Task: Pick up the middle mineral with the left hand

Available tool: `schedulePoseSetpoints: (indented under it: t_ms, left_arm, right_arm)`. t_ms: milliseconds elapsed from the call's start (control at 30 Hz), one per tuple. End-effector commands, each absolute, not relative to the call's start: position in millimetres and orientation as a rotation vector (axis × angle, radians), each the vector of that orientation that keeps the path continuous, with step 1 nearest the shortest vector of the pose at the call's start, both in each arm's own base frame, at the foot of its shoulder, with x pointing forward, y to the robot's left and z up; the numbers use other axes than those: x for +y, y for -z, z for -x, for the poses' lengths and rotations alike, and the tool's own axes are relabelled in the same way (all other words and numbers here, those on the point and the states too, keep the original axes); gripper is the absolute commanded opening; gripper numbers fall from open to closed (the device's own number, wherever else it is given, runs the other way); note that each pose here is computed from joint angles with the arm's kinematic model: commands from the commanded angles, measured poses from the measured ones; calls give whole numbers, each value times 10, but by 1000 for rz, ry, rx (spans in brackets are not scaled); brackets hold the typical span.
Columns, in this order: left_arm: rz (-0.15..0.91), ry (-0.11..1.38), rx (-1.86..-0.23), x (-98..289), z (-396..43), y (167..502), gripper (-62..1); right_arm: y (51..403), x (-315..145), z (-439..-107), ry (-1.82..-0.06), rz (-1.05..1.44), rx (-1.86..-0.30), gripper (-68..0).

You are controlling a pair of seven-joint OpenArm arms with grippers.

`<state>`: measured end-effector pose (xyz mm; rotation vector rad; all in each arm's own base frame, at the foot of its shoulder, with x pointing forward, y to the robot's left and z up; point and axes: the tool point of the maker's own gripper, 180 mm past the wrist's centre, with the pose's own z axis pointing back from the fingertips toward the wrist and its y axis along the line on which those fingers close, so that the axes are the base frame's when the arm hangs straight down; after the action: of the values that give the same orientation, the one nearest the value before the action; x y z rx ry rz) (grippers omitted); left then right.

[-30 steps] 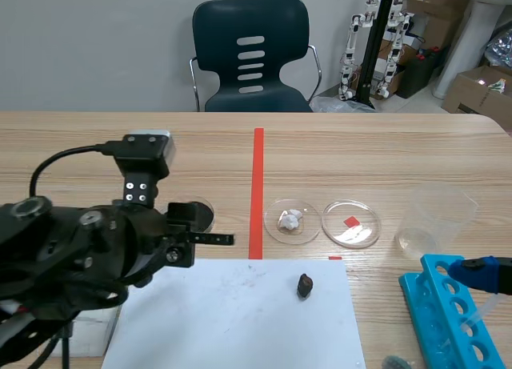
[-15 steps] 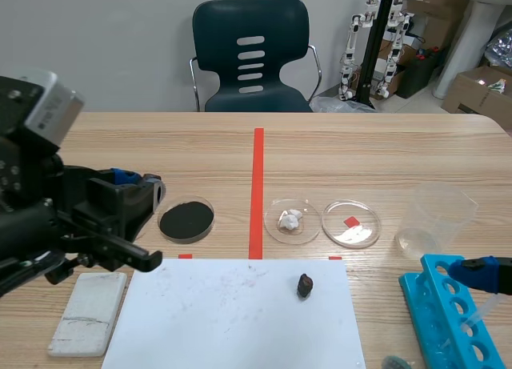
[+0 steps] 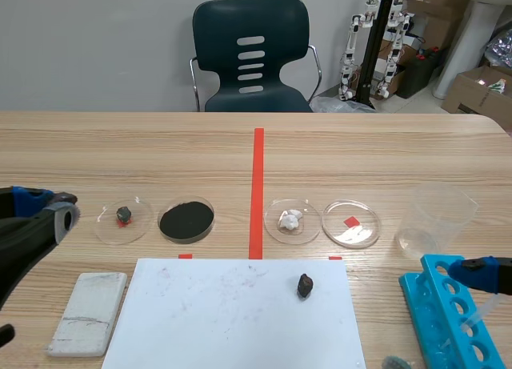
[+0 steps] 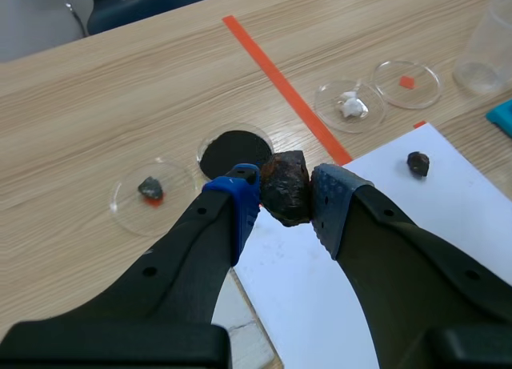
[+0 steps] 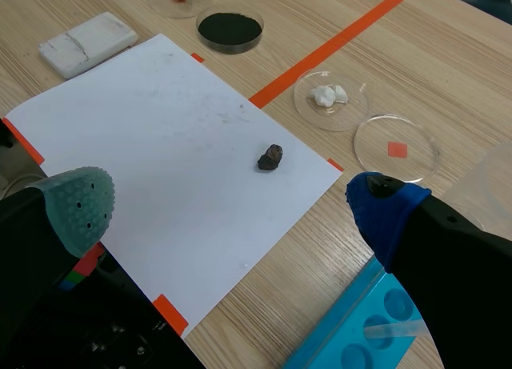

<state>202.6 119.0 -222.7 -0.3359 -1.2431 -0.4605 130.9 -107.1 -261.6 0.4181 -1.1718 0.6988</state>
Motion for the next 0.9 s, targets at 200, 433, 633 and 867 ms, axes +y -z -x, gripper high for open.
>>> schedulePoseSetpoints:
  t_ms: [200, 433, 633, 867]
  left_arm:
    - [437, 504, -1272, 997, -1980, 2117, -479]
    - [438, 504, -1273, 997, -1981, 2116, -479]
    - [436, 504, -1269, 998, -1979, 2122, -479]
    - [435, 504, -1269, 1000, -1981, 2122, -479]
  right_arm:
    - [2553, -1059, -1342, -690, -426, -1200, -71]
    - [2553, -1059, -1342, -690, -426, -1200, -71]
    - [2553, -1059, -1342, -690, -426, -1200, -71]
    - [2553, -1059, -1342, -690, -426, -1200, -71]
